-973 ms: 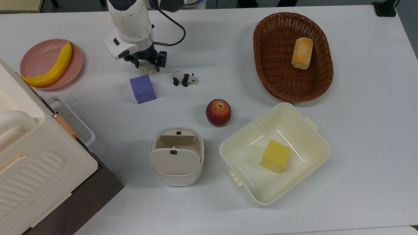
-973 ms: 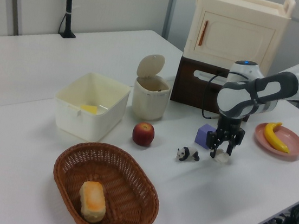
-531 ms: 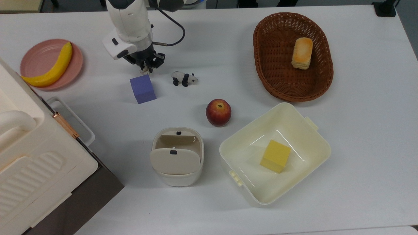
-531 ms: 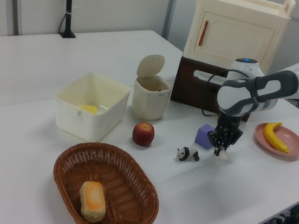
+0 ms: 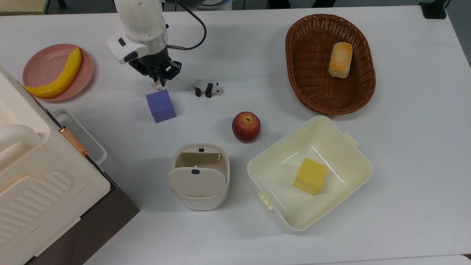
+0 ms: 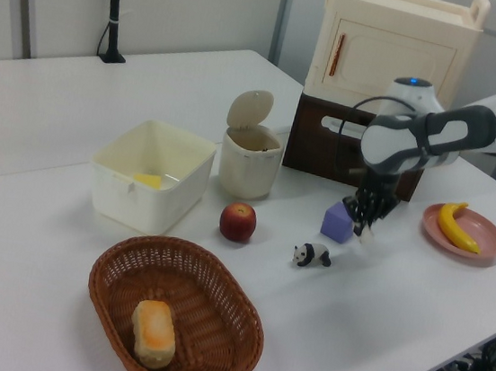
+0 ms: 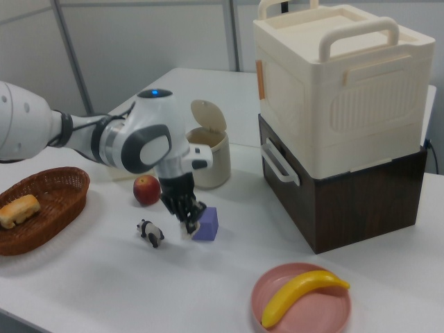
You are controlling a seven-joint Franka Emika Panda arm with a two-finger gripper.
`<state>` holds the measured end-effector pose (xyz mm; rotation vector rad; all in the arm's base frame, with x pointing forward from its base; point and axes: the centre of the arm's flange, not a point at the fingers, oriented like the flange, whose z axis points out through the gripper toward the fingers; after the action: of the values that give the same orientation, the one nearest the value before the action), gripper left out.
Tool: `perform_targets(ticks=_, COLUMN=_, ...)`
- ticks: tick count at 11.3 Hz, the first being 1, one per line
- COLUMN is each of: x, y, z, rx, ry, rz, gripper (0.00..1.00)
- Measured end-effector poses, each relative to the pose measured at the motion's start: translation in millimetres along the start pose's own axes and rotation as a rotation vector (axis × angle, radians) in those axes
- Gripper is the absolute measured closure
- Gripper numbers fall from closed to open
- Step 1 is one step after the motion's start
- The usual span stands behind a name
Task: Grab it up and put it in the trash
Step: 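Lift the paper ball and carry it toward the white trash bin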
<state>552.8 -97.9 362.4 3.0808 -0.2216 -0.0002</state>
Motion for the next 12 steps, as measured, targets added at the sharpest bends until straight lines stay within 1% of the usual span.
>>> perform_targets(ticks=2, x=12.0, y=-14.8, z=-40.8, rx=-0.006, ry=0.047, rz=-0.024, gripper=0.85)
perform_targets(ticks=3, x=18.6, y=-23.0, z=-69.2, rx=0.002, ry=0.076, rz=-0.028, gripper=0.85)
perform_targets(ticks=5, x=29.4, y=-32.3, z=-110.3, rx=0.035, ry=0.143, rz=-0.021, gripper=0.85)
perform_targets(ticks=7, x=39.0, y=-41.7, z=-140.1, rx=0.069, ry=0.201, rz=-0.019, gripper=0.85)
perform_targets(ticks=10, x=54.3, y=-55.1, z=-165.4, rx=0.09, ry=0.27, rz=-0.035, gripper=0.85)
perform_targets(ticks=12, x=71.6, y=-67.0, z=-162.6, rx=0.107, ry=0.321, rz=-0.05, gripper=0.85)
